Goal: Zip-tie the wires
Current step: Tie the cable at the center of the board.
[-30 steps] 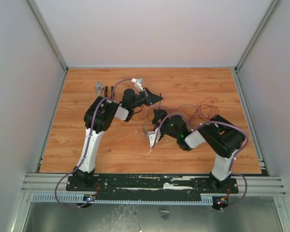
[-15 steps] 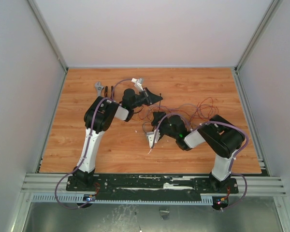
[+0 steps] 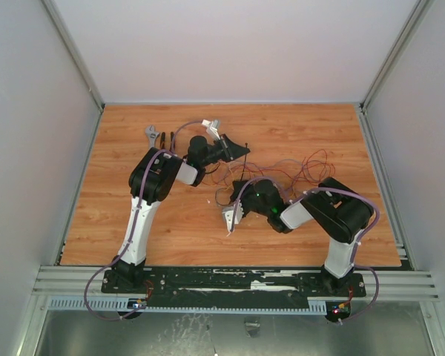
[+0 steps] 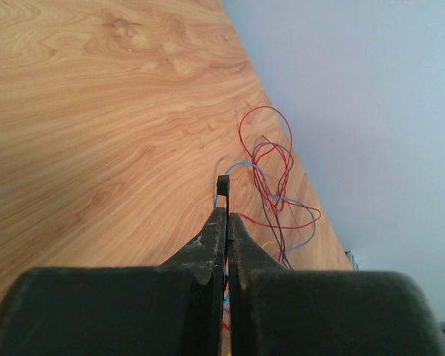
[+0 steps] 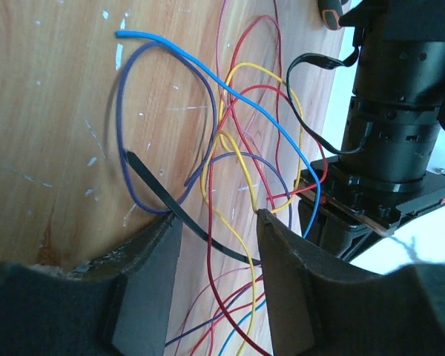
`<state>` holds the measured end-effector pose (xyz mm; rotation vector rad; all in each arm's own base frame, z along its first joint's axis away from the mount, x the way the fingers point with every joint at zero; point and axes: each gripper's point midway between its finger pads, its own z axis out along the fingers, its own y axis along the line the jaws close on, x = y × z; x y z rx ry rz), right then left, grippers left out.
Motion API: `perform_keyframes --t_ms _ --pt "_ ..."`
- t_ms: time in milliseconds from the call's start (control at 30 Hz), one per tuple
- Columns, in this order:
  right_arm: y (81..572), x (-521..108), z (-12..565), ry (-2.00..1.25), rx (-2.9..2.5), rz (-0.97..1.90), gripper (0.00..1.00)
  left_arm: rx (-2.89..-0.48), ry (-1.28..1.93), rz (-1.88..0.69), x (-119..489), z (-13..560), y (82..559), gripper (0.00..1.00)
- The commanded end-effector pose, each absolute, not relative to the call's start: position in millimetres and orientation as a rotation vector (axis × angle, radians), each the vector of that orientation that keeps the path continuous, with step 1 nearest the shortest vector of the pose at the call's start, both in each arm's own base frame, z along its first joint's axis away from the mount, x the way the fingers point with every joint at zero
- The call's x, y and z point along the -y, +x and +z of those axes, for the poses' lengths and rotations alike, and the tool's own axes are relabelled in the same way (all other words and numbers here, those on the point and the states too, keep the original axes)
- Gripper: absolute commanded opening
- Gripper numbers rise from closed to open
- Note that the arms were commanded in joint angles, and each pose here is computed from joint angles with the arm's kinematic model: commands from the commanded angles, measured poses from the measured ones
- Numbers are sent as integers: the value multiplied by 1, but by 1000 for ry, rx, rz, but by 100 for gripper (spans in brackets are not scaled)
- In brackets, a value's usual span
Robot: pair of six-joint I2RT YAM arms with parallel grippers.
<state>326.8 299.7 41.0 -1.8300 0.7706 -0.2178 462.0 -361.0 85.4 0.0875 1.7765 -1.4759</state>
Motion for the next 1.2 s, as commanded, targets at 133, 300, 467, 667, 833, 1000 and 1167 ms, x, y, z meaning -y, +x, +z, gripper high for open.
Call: perform_keyframes --t_ms 133,300,467,667,833,1000,1167 --pt "317 -303 30 -1856 -806 -180 42 -1732 125 -1490 367 100 464 0" --pt "319 -303 33 -1837 -826 -173 36 -1731 125 -1490 367 100 464 0" --pt "320 -303 36 -1816 -845 -174 23 -1732 126 -1494 368 100 464 0" --pt "322 -304 49 -1751 -909 -115 0 -1731 132 -1495 368 101 463 0" --pt "321 -306 52 -1721 -1066 48 0 -1729 152 -1497 368 102 461 0" --pt "316 -304 64 -1650 -1217 243 0 -1728 162 -1500 369 102 460 0" --pt "317 -300 67 -1620 -1356 386 0 -1712 194 -1488 369 107 459 0"
